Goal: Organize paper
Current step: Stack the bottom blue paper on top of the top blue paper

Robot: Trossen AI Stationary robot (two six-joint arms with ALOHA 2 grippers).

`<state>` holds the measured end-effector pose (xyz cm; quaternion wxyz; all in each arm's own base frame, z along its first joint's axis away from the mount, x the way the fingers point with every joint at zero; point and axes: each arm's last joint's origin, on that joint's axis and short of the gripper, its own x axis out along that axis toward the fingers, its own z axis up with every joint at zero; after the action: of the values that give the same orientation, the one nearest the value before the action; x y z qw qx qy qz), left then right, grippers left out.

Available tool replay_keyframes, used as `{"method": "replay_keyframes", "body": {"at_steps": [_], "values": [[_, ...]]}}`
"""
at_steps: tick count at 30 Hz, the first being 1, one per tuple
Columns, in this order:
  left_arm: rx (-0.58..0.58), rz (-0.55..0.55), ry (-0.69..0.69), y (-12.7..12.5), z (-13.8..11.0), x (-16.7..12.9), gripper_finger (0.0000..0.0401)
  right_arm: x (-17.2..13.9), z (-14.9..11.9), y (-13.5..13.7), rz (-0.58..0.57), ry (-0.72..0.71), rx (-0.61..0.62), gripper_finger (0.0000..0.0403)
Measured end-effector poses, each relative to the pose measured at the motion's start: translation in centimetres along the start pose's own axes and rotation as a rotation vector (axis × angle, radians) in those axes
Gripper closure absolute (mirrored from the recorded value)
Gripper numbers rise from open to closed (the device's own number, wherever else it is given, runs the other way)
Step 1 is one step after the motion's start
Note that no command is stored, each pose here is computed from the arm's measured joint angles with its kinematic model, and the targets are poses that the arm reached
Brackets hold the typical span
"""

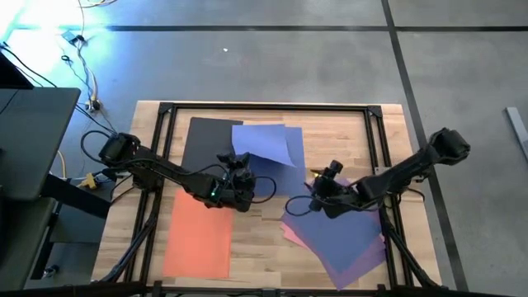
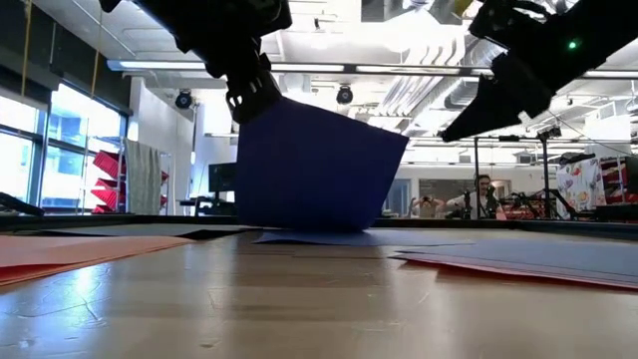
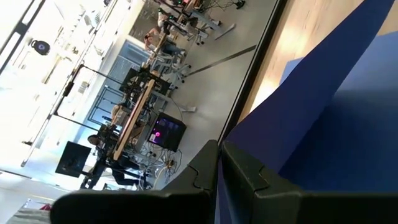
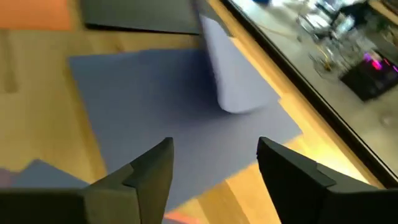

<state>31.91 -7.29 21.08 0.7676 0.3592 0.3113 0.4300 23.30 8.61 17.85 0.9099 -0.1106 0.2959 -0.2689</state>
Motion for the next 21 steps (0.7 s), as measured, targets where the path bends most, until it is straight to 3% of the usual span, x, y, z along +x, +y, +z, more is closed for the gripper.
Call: {"method": "replay_keyframes", "body": {"at_steps": [5, 9, 16, 21], "values": [[0.002, -0.007, -0.009, -0.1, 0.0, -0.3, 0.0401, 1.7, 0.0, 0.6, -0.114, -0.041, -0.039, 0.0138], [0.003, -0.017, -0.011, -0.1, 0.0, -0.4, 0.0401, 3.5, 0.0, 1.0, -0.081, -0.03, -0.056, 0.0139], [0.021, -0.066, -0.022, -0.3, 0.1, -0.5, 0.0401, 6.2, 0.1, 2.0, -0.047, -0.05, -0.146, 0.0174], [0.038, -0.079, -0.039, -0.5, 0.2, -1.1, 0.0401, 6.5, 0.4, 2.2, -0.051, -0.048, -0.152, 0.0232]]}}
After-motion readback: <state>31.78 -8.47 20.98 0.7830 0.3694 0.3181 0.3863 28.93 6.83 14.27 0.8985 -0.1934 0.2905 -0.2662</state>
